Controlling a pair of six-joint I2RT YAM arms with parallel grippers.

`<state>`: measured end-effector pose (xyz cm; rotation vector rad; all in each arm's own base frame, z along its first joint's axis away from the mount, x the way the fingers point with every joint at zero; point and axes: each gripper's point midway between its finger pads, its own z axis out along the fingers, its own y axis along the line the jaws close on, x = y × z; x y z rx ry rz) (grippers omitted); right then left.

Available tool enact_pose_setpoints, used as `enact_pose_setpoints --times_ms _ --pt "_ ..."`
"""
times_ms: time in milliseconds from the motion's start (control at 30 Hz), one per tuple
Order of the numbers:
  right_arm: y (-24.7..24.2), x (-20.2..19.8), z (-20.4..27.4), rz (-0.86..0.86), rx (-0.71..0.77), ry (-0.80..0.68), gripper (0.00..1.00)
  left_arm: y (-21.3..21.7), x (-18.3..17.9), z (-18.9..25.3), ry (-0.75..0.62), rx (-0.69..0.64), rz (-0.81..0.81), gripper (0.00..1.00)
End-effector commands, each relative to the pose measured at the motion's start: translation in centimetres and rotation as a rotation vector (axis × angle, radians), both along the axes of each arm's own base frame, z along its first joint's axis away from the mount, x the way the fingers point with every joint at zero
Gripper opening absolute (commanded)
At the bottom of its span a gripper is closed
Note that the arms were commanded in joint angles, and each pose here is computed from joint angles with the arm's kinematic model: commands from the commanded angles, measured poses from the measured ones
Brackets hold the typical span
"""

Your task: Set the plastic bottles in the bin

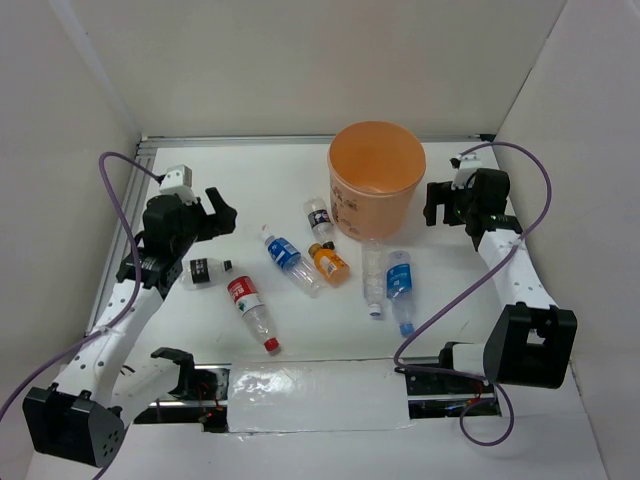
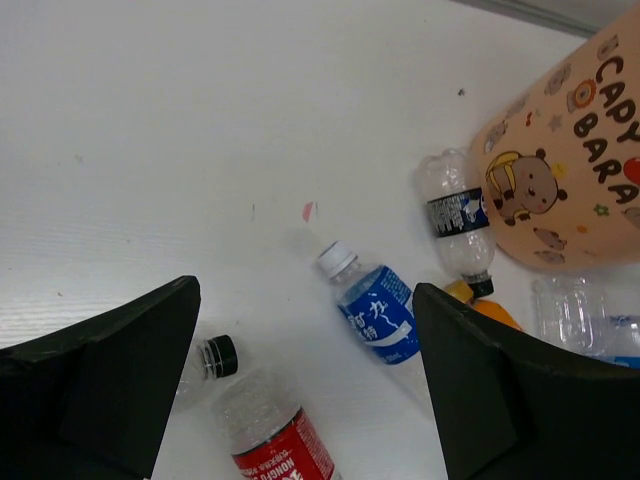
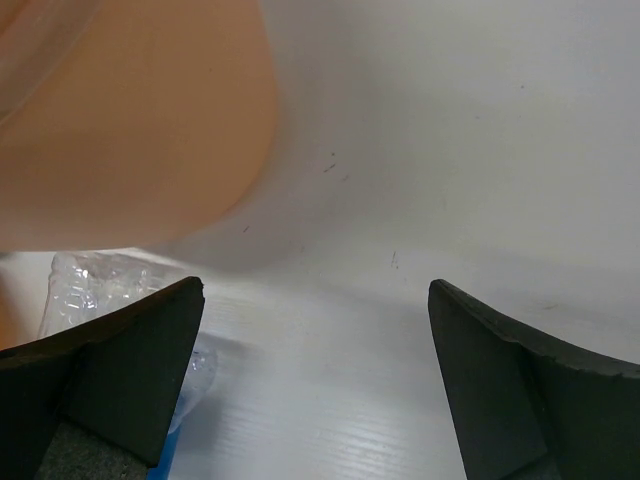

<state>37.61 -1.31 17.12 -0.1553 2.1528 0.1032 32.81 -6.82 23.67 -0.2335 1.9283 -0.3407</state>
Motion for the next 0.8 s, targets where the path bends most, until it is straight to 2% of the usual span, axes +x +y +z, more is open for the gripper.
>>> enact_pose_setpoints --times_ms 0,167,233,300,333,367,400,433,467,500,533,567,600,633,667,700,733,767 --pt "-0.3 0.2 1.3 -0.011 -0.004 -0.019 1.00 -1.2 -0.4 0.7 0.003 0.008 -0.091 1.00" --pt "0.3 -0.8 0.2 0.053 -0.006 0.020 1.00 -2.5 -0.3 -0.6 0.043 0.009 -0.149 1.00" --pt "1.5 -1.4 -0.5 0.140 0.009 0.035 1.00 -3.2 0.1 -0.4 0.045 0.014 -0.174 1.00" --pt "2.2 -2.0 -0.6 0.208 0.003 0.030 1.00 -4.5 0.2 -1.9 0.096 0.008 -0.208 1.00" --pt "2.7 -2.3 -1.0 0.229 0.022 0.038 0.67 -5.2 0.7 -1.6 0.080 0.003 -0.229 0.97" --pt "2.8 -2.3 -1.0 0.230 0.023 0.038 0.41 -6.6 0.7 -1.8 0.086 0.000 -0.273 0.82" --pt "2.8 -2.3 -1.0 0.230 0.023 0.038 0.29 -7.5 1.5 -2.5 0.117 0.002 -0.280 0.70" --pt "3.0 -2.5 -1.7 0.239 0.035 0.057 0.23 -8.0 2.0 -2.7 0.128 0.008 -0.269 0.55" --pt "3.2 -2.5 -2.0 0.248 0.045 0.064 0.30 -8.9 2.3 -3.2 0.149 0.021 -0.268 0.42" --pt "3.4 -2.7 -2.1 0.258 0.056 0.072 0.46 -9.8 3.6 -3.8 0.177 0.027 -0.258 0.36" --pt "3.6 -2.7 -2.3 0.264 0.064 0.079 0.65 -10.1 4.1 -4.4 0.206 0.035 -0.234 0.40" --pt "3.6 -2.9 -2.8 0.264 0.071 0.102 0.75 -10.0 4.5 -5.2 0.245 0.050 -0.199 0.54" --pt "3.7 -2.9 -2.5 0.271 0.077 0.102 0.80 -10.5 4.8 -5.7 0.286 0.019 -0.163 0.72" --pt "3.7 -2.9 -2.5 0.271 0.077 0.102 0.82 -11.0 6.0 -6.2 0.321 0.002 -0.129 0.95" --pt "3.8 -3.1 -2.7 0.271 0.079 0.111 0.83 -11.0 6.5 -6.6 0.356 -0.020 -0.089 1.00" --pt "3.7 -2.9 -2.3 0.276 0.070 0.099 0.85 -10.1 5.2 -8.4 0.486 -0.036 0.009 1.00" --pt "3.6 -3.1 -2.5 0.269 0.067 0.111 0.85 -10.1 5.7 -7.2 0.512 -0.056 0.064 1.00" --pt "3.6 -3.1 -2.5 0.269 0.067 0.111 0.85 -9.9 5.2 -7.9 0.569 -0.046 0.107 1.00"
